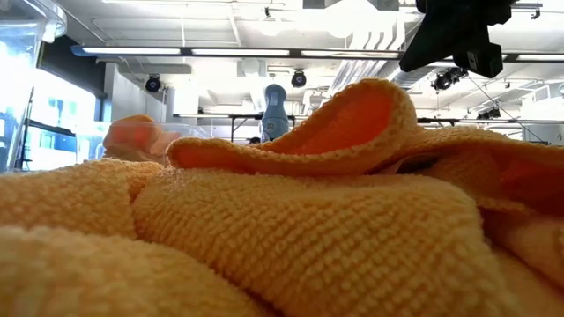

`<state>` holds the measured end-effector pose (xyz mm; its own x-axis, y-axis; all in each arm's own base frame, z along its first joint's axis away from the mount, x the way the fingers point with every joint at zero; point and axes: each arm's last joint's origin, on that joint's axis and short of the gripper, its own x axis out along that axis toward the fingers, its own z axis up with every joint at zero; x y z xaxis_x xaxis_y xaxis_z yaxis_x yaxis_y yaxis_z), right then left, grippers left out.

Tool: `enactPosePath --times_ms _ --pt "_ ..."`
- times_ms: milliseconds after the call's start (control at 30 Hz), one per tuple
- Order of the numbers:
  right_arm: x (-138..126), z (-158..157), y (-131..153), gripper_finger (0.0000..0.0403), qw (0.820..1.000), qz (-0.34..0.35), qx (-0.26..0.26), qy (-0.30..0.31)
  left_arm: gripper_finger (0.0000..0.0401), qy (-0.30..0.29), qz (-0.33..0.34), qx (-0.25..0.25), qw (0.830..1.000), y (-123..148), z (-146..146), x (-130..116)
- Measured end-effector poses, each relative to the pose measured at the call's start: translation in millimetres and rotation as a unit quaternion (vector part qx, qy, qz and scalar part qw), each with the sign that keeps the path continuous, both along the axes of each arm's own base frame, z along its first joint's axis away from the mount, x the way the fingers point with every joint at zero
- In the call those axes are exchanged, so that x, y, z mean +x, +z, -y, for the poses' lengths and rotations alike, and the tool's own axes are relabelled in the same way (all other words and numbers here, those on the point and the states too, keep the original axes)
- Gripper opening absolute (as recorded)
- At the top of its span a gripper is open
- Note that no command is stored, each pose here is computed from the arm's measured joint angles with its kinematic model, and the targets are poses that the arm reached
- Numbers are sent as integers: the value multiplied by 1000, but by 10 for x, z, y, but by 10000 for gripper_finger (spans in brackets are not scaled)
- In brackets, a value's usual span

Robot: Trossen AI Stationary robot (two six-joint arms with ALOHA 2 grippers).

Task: Sort microfiber towel by color & place in baskets
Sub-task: Put the green microfiber towel into the bottom transparent bin

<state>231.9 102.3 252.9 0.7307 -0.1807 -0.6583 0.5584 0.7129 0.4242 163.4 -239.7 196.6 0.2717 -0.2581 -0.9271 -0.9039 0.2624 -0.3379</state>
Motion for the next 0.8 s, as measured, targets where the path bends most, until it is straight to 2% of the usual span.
enactPosePath --times_ms 100,267,400,500,633,733,800 --pt "0 0 0 0 1000 0 0 0 153 -1 2 -3 1000 159 -65 -50" --pt "1 -1 1 0 1000 0 1 1 147 -2 -31 46 998 469 -175 -134" --pt "1 -1 0 0 1000 0 1 1 147 -1 -38 65 997 673 -196 -145" --pt "1 -1 0 0 1000 0 1 1 147 -15 -32 69 997 698 -155 -115" --pt "1 -1 0 0 1000 -1 -3 5 147 -69 -4 72 995 671 -86 -68" --pt "1 -1 0 0 1000 -1 -6 7 147 -22 -44 96 994 654 -153 -136" --pt "1 -1 0 0 1000 -1 -5 7 147 -6 -40 105 994 652 -157 -153"
